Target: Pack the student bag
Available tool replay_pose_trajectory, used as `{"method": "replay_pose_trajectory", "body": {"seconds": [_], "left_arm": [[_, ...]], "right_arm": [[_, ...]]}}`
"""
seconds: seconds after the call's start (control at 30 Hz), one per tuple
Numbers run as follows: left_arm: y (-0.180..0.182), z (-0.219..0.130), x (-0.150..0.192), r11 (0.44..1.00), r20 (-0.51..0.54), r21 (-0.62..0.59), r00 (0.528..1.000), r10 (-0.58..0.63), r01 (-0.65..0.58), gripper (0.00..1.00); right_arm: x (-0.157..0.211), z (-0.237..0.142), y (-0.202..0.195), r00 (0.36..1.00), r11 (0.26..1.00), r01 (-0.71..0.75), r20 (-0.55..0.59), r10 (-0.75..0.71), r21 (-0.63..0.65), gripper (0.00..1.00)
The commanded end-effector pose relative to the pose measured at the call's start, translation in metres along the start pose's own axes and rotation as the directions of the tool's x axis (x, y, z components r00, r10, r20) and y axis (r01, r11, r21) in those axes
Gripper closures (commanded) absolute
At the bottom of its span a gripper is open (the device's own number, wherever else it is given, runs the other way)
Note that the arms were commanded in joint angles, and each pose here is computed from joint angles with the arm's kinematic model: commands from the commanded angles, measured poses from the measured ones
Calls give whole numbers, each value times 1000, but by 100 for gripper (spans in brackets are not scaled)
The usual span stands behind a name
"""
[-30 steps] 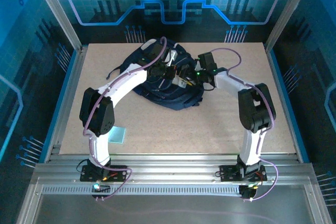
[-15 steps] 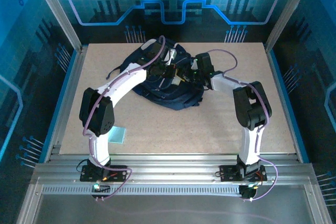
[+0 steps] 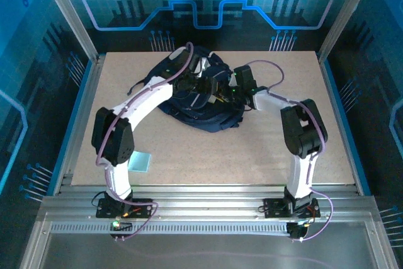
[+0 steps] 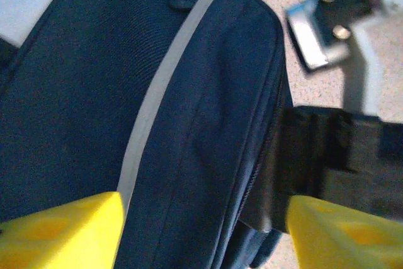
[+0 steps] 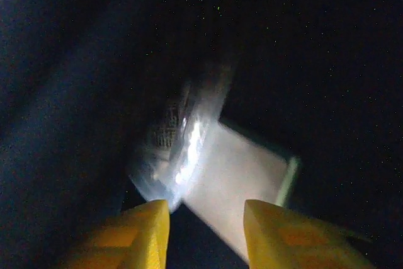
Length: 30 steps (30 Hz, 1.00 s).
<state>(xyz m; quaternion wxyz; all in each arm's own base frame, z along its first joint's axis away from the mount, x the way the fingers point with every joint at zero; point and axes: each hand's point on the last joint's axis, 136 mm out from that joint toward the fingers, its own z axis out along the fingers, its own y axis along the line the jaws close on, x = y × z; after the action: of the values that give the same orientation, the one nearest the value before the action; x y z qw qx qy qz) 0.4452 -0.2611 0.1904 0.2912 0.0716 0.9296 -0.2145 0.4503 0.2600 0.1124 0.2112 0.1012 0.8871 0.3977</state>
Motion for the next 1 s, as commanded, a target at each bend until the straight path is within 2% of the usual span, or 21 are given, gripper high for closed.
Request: {"method": "replay_pose_trajectory", "body": {"seconds": [0.0,0.07,0.17,0.33,0.47,0.63,0.73,0.87,0.97], "left_arm": [[14,-43,-5,998,72,-38,996,-47,50,5],[26,-56,2,995,89,-78,995,-54,61,1],[50,-70,20,983,90,-140,990,-107,119,1],[93,-83,72,924,11,-290,966,-257,249,1],[123,-97,118,841,-40,-452,935,-352,297,1],[142,-107,166,785,-119,-552,906,-406,280,1],[164,-121,196,691,-78,-632,858,-508,352,1],[185,-139,231,531,51,-658,735,-676,533,1],[194,-151,248,434,126,-682,679,-724,589,1]], "right_arm": [[15,-39,10,993,991,117,-13,-117,68,55],[22,-54,3,989,982,148,-13,-147,120,49],[30,-78,-12,982,953,188,-31,-186,237,28],[33,-111,-34,959,875,276,-50,-279,397,0],[32,-120,-38,950,855,297,-40,-310,425,0],[39,-112,-39,955,877,285,-37,-294,388,0],[47,-103,-45,963,894,265,-43,-268,361,0],[57,-93,-51,965,906,261,-66,-254,332,0],[61,-88,-55,961,905,277,-88,-262,324,0]]}}
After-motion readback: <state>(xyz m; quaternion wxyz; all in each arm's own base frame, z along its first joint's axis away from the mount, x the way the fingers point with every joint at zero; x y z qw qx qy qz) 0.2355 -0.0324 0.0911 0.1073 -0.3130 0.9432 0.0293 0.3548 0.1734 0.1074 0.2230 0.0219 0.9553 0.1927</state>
